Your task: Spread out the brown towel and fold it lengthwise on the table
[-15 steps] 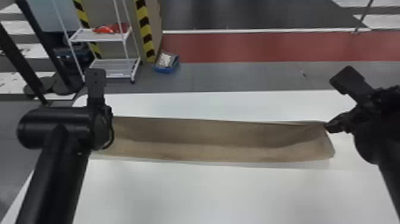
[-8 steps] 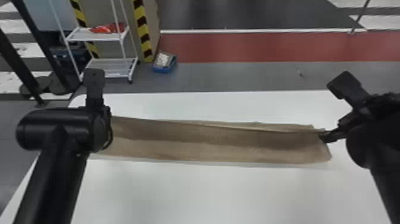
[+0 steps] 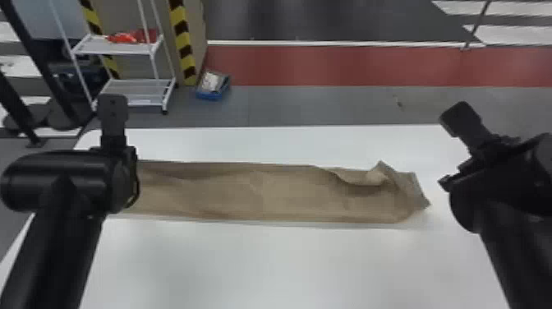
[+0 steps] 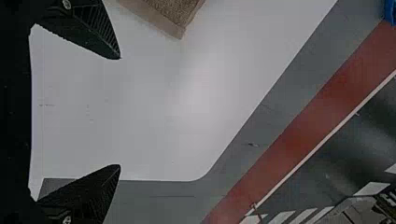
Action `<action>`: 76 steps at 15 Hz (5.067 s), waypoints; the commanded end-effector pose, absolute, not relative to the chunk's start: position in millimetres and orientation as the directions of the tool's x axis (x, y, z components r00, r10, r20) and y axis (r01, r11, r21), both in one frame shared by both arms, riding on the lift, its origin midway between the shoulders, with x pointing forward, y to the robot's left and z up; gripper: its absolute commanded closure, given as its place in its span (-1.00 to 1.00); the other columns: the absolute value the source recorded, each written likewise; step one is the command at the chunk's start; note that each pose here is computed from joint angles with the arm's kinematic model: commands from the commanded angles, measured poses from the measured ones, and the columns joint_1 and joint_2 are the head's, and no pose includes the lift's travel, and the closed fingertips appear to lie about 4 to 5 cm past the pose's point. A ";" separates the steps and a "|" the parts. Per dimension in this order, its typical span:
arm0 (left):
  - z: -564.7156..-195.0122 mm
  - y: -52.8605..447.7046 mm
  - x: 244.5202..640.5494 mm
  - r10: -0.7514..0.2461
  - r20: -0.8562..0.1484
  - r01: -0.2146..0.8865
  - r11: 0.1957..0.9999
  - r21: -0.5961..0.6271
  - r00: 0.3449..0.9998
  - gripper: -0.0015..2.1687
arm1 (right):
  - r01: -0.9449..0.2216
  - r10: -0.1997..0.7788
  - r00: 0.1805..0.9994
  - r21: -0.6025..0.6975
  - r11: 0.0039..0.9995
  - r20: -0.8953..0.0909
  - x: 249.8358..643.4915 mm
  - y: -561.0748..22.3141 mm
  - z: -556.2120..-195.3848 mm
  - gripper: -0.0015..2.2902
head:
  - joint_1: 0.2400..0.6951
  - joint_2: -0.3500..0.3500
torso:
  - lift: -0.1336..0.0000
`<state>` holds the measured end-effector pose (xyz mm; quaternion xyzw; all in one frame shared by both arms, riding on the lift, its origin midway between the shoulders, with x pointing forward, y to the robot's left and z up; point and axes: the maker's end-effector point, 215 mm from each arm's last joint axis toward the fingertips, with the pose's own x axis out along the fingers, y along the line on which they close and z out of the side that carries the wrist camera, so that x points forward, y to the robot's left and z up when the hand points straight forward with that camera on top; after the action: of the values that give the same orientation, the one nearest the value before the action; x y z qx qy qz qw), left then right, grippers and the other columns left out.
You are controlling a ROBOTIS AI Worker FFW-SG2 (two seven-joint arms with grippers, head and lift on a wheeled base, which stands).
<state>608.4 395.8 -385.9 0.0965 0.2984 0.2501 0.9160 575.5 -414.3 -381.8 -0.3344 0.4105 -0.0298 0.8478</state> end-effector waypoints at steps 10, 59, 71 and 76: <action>-362.8 377.6 620.7 0.480 -0.356 -0.409 0.875 0.258 0.802 -1.00 | -0.146 -0.365 0.620 -0.560 0.816 -0.695 524.7 -436.0 -397.7 -0.94 | 1.00 -0.10 | -0.87; -380.4 393.0 577.3 0.473 -0.324 -0.397 0.876 0.275 0.819 -0.96 | -0.041 0.153 0.724 0.180 0.983 -0.672 513.9 -337.4 -406.6 0.45 | 1.00 0.15 | -0.87; -379.3 393.2 576.5 0.472 -0.311 -0.400 0.876 0.268 0.825 -0.96 | -0.040 0.103 0.744 0.110 0.993 -0.661 457.9 -368.3 -431.4 -0.89 | 1.00 0.11 | -0.87; -377.1 396.1 576.9 0.464 -0.309 -0.398 0.881 0.255 0.830 -0.96 | -0.005 0.083 0.761 0.123 0.992 -0.643 438.7 -382.7 -410.1 -0.93 | 1.00 0.06 | -0.87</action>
<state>577.1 393.7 -378.1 0.0926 0.1853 0.2248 0.9521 445.3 -376.1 -416.3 0.0499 0.3481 0.0303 0.9357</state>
